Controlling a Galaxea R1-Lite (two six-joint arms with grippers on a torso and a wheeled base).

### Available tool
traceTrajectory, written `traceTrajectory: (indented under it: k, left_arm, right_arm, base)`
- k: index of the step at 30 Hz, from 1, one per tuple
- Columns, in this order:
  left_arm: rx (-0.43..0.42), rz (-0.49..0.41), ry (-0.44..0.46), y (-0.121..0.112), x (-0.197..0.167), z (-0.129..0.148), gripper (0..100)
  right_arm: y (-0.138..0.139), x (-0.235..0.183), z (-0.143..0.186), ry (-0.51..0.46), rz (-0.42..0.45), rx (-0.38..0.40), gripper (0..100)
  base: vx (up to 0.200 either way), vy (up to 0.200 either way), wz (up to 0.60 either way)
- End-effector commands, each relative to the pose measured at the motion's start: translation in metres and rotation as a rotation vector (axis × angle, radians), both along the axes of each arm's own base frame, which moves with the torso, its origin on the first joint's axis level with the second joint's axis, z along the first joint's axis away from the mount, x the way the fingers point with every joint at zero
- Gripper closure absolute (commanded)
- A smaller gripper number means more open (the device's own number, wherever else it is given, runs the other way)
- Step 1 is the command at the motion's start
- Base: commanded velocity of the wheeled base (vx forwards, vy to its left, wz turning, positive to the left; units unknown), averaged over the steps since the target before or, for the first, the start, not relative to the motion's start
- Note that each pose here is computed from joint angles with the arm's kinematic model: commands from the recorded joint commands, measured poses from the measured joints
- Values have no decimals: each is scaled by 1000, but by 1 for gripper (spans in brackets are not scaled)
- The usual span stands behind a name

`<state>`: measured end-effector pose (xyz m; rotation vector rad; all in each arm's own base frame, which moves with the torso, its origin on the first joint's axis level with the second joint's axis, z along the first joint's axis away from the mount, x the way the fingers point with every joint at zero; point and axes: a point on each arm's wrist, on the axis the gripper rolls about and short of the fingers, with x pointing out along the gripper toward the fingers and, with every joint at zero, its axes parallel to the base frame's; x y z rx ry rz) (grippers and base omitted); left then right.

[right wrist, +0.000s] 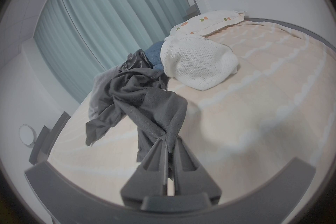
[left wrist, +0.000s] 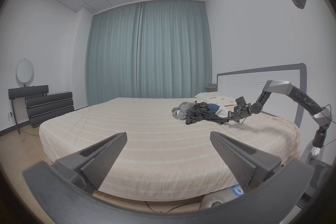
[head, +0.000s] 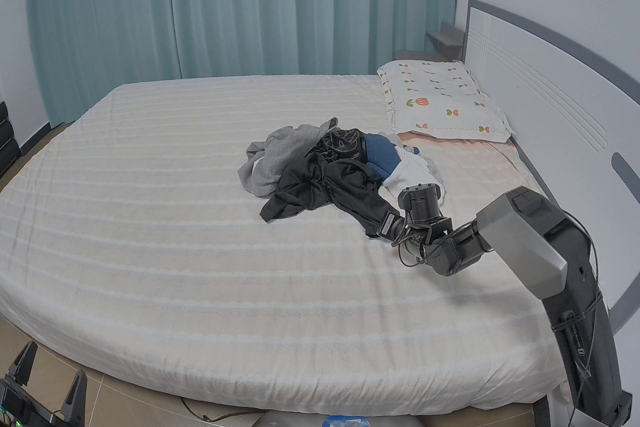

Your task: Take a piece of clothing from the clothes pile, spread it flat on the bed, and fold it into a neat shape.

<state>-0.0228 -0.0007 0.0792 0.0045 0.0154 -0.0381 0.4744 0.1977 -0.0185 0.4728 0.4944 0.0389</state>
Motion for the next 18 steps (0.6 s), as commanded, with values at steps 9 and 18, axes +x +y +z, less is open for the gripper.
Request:
traceTrajectory:
  k: [9,18]
  left_arm:
    - [0,0,-3,0,0,-4,0]
    - [0,0,-3,0,0,-4,0]
  right_arm:
    - [-74,-207,134,-171,246,269,100]
    - [-86,-269,189,-373,345,341,100]
  base:
    - [0,0,0]
    - [0,0,0]
